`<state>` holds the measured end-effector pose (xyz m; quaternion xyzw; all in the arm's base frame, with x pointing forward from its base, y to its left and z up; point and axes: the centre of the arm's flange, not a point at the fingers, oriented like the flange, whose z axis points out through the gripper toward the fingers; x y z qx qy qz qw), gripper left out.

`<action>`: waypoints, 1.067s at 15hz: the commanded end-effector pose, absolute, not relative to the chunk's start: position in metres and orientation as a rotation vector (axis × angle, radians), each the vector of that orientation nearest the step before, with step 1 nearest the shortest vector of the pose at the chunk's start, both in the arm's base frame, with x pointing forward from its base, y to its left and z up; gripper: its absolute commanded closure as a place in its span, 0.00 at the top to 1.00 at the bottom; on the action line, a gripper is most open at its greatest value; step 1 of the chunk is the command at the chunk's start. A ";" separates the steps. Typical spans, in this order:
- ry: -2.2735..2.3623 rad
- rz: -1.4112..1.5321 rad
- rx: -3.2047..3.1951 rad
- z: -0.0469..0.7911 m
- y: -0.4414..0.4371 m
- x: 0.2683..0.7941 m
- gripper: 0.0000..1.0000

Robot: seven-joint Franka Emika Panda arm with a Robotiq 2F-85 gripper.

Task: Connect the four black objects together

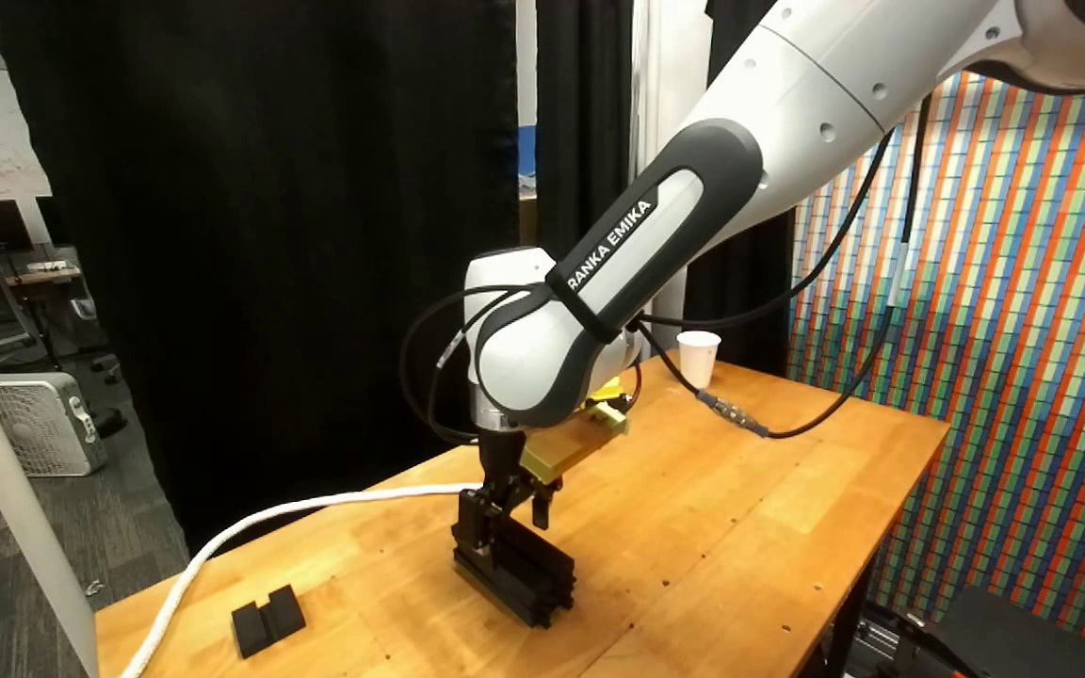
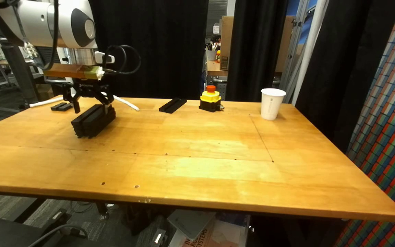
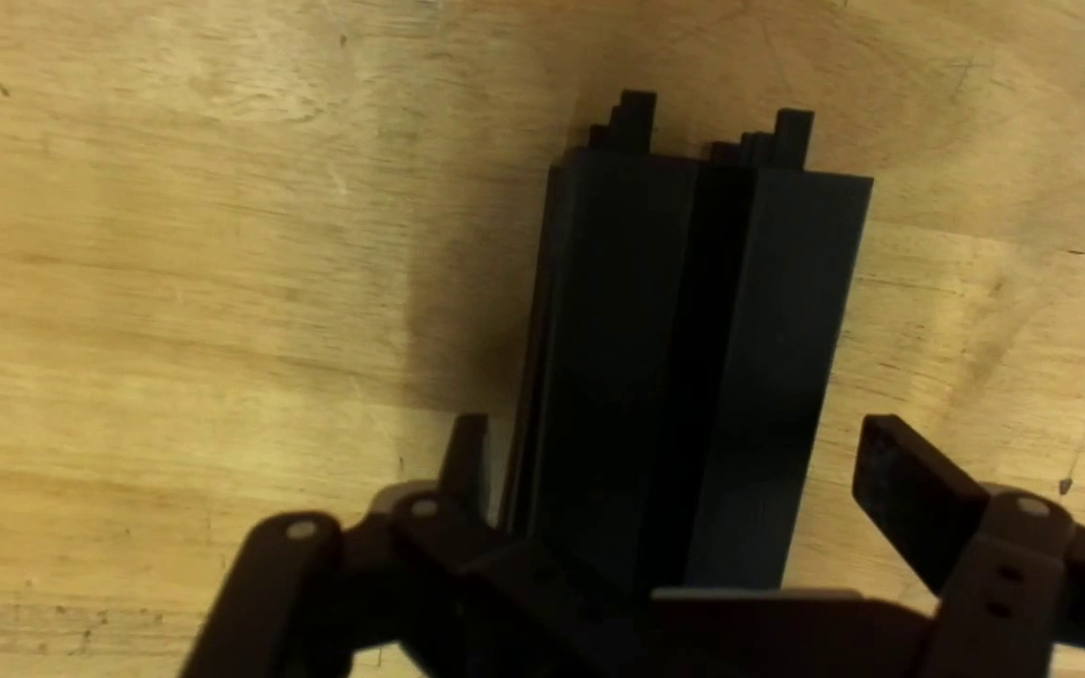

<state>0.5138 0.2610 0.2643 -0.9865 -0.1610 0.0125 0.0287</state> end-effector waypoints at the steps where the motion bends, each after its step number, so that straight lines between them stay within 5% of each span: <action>1: -0.467 0.008 -3.061 0.262 0.265 0.521 1.00; 6: -0.440 0.018 -3.065 0.258 0.263 0.523 1.00; 7: -0.436 0.015 -3.067 0.257 0.262 0.523 0.77; 11: -0.422 0.010 -3.072 0.257 0.262 0.524 0.50; 16: -0.452 0.004 -3.109 0.269 0.259 0.527 0.45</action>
